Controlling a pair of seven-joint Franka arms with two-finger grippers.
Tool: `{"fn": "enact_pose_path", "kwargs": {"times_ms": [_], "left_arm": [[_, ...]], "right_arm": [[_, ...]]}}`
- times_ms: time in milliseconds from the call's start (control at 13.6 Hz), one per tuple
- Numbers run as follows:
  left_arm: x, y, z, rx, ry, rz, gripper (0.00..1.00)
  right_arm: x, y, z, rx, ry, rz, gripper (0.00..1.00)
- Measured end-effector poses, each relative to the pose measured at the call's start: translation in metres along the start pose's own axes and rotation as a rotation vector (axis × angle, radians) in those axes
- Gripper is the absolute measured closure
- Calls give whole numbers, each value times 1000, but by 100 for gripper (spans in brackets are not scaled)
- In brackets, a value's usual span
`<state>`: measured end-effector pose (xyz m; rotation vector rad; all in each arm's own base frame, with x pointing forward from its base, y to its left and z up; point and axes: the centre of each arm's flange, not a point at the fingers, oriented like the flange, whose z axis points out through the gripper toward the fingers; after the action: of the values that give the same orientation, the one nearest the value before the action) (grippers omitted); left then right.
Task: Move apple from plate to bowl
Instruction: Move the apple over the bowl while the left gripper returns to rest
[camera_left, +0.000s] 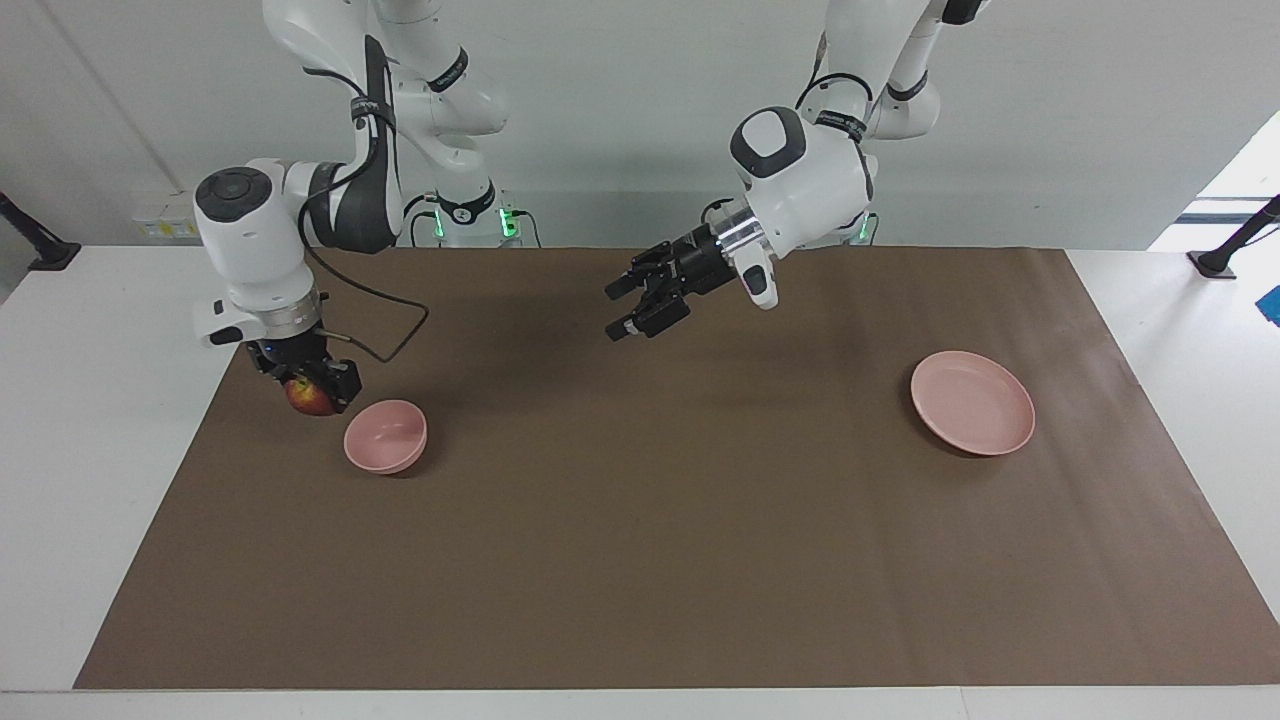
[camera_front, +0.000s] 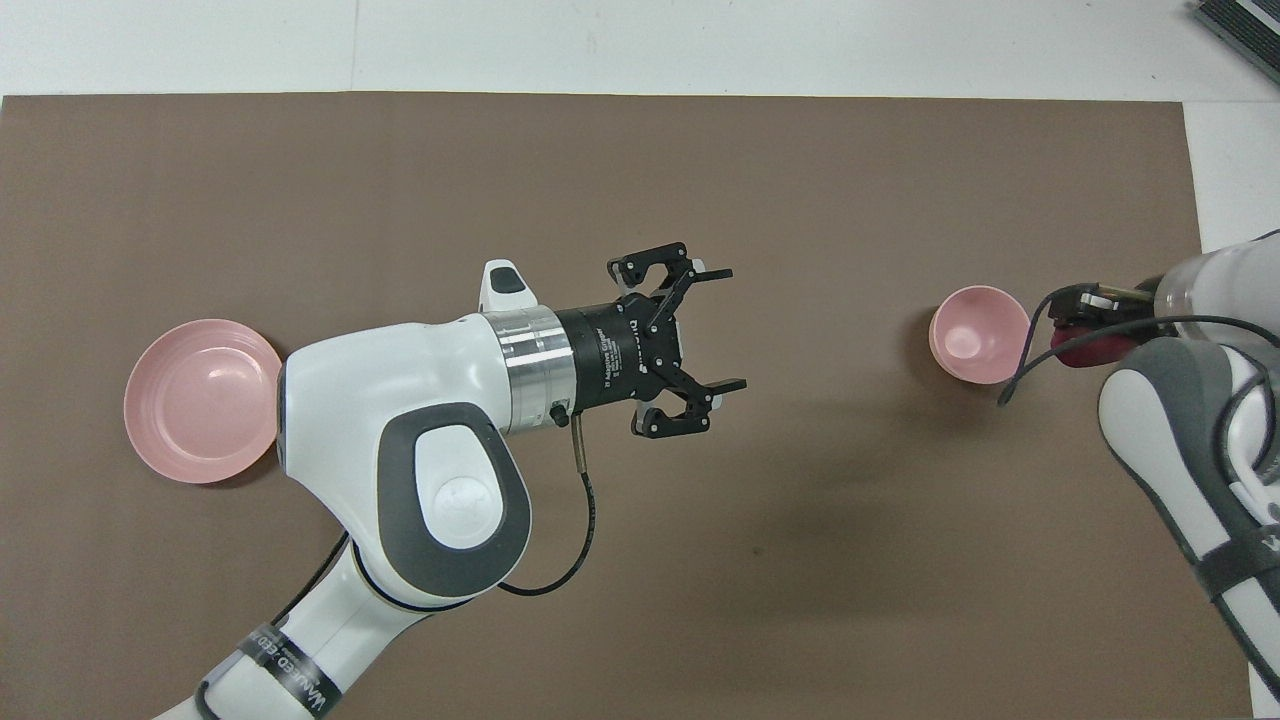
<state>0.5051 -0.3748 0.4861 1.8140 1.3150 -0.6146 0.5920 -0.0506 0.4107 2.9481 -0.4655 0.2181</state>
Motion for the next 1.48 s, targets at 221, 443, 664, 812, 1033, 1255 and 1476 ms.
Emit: {"fn": "enact_pose_path", "kwargs": {"times_ms": [221, 443, 664, 812, 1033, 1255, 1476], "left_arm": [[20, 0, -11, 132, 82, 91, 0], [41, -1, -24, 242, 194, 173, 0], [65, 1, -40, 312, 301, 225, 0], [83, 4, -53, 355, 371, 276, 0], [117, 9, -85, 411, 394, 358, 0], [157, 20, -134, 433, 404, 495, 0], [186, 24, -168, 441, 428, 559, 0]], "right_arm": [[-4, -37, 26, -54, 26, -17, 22], [-5, -40, 36, -61, 17, -8, 22], [-8, -44, 41, -59, 15, 22, 22], [-9, -49, 47, -56, 14, 18, 22], [-11, -51, 56, -60, 0, 14, 22], [-12, -52, 63, -63, -11, 12, 22], [-12, -53, 66, -65, -15, 12, 22]]}}
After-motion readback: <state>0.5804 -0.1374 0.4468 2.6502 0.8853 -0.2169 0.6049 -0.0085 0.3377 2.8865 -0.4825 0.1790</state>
